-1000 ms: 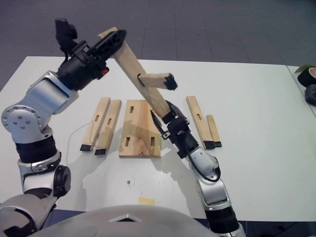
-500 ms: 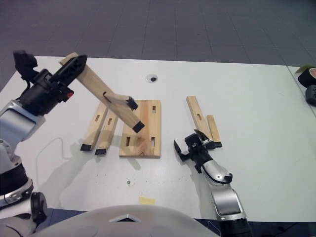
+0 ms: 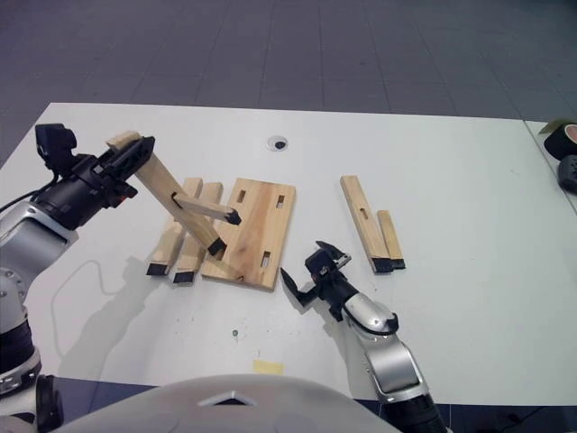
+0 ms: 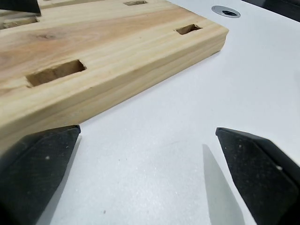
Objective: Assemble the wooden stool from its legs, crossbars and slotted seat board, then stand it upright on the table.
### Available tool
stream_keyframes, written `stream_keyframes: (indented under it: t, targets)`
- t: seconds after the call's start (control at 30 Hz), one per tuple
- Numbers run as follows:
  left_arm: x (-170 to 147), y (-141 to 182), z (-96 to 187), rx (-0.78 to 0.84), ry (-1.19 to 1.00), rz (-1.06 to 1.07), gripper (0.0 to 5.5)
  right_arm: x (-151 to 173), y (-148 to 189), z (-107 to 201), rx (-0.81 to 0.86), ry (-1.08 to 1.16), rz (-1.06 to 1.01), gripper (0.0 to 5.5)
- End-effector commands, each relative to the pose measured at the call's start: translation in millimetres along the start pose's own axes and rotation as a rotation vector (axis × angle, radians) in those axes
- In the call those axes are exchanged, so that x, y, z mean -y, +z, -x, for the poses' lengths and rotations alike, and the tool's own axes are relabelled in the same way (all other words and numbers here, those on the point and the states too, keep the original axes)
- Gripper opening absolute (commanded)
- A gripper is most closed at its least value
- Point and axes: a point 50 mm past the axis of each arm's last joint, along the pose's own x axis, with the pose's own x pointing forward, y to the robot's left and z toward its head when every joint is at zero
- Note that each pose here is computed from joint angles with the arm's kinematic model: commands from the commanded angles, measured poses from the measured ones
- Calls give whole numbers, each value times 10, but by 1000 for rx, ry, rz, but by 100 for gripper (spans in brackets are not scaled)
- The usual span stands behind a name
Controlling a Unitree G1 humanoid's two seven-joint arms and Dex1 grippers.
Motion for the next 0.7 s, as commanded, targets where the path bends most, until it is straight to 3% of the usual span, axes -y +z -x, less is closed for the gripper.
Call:
stream_keyframes:
  t: [0.03, 0.7]
  targets:
    - [33, -135, 63, 14, 53, 43, 105, 79, -28, 99, -8, -33, -1, 540]
    - [185, -263, 315, 61, 181, 112, 105, 227, -28, 303, -42, -41, 27, 540]
